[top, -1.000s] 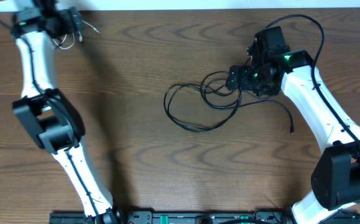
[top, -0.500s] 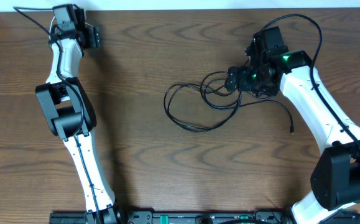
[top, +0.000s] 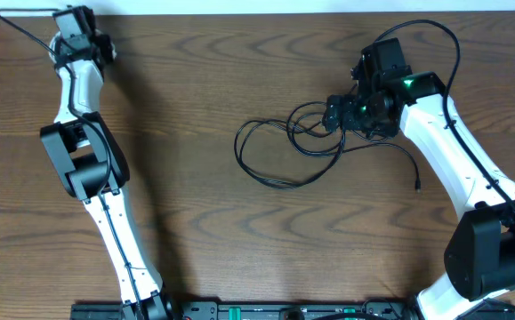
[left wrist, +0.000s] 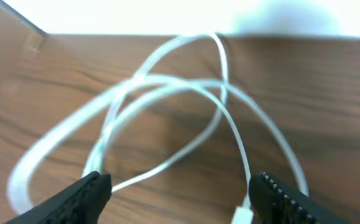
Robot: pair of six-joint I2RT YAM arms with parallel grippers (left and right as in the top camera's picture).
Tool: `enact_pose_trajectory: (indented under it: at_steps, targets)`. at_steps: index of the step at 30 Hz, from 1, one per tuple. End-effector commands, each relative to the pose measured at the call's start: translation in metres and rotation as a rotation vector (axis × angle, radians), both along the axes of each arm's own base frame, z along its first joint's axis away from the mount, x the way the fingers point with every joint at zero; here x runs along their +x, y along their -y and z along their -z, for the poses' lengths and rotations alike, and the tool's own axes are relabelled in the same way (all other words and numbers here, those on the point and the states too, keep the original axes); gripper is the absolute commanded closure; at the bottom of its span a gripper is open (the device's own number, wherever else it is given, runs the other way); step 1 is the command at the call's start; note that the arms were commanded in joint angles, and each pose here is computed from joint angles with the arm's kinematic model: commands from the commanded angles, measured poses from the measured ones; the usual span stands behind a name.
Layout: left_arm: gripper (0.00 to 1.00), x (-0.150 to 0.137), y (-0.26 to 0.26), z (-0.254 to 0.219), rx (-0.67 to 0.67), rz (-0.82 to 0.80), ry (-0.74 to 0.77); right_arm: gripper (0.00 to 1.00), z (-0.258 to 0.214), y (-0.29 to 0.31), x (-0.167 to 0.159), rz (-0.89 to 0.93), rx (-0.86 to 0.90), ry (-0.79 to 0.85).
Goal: Untangle cables
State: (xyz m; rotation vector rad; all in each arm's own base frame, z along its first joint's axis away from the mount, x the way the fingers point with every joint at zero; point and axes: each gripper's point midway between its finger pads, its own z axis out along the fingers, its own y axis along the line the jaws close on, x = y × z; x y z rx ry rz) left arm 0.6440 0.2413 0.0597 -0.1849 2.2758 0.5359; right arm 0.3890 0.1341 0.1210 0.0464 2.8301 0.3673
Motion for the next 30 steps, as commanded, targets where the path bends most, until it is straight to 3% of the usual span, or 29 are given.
enact_pose_trajectory:
  at_steps: [1, 5, 11, 16, 21, 24, 25, 30]
  targets:
    - [0.14, 0.008, -0.010, -0.063, 0.080, -0.027, 0.090, 0.01, -0.004, -0.001, -0.001, -0.015, -0.007, 0.017]
    - [0.04, 0.008, 0.011, -0.085, -0.048, 0.019, 0.133, 0.01, -0.003, -0.001, -0.001, -0.015, -0.007, 0.014]
    - [0.02, -0.004, 0.059, -0.064, -0.303, 0.150, 0.051, 0.01, -0.002, 0.000, -0.007, -0.017, -0.010, -0.009]
    - [0.01, -0.019, 0.061, -0.056, -0.376, 0.088, -0.001, 0.01, 0.000, -0.002, -0.012, -0.023, -0.001, -0.030]
    - [0.01, -0.040, 0.081, -0.114, -0.426, 0.103, 0.015, 0.01, -0.002, -0.003, -0.007, -0.028, 0.002, -0.007]
    - [0.01, -0.074, 0.136, -0.171, -0.726, 0.120, 0.030, 0.01, -0.005, -0.005, 0.000, -0.028, 0.010, 0.021]
    - [0.01, -0.109, 0.175, -0.209, -0.899, 0.168, -0.005, 0.01, -0.006, -0.006, 0.004, -0.027, 0.013, 0.039]
    - [0.01, -0.197, 0.237, -0.249, -0.985, 0.204, -0.186, 0.01, -0.006, 0.004, 0.005, -0.001, 0.007, 0.031]
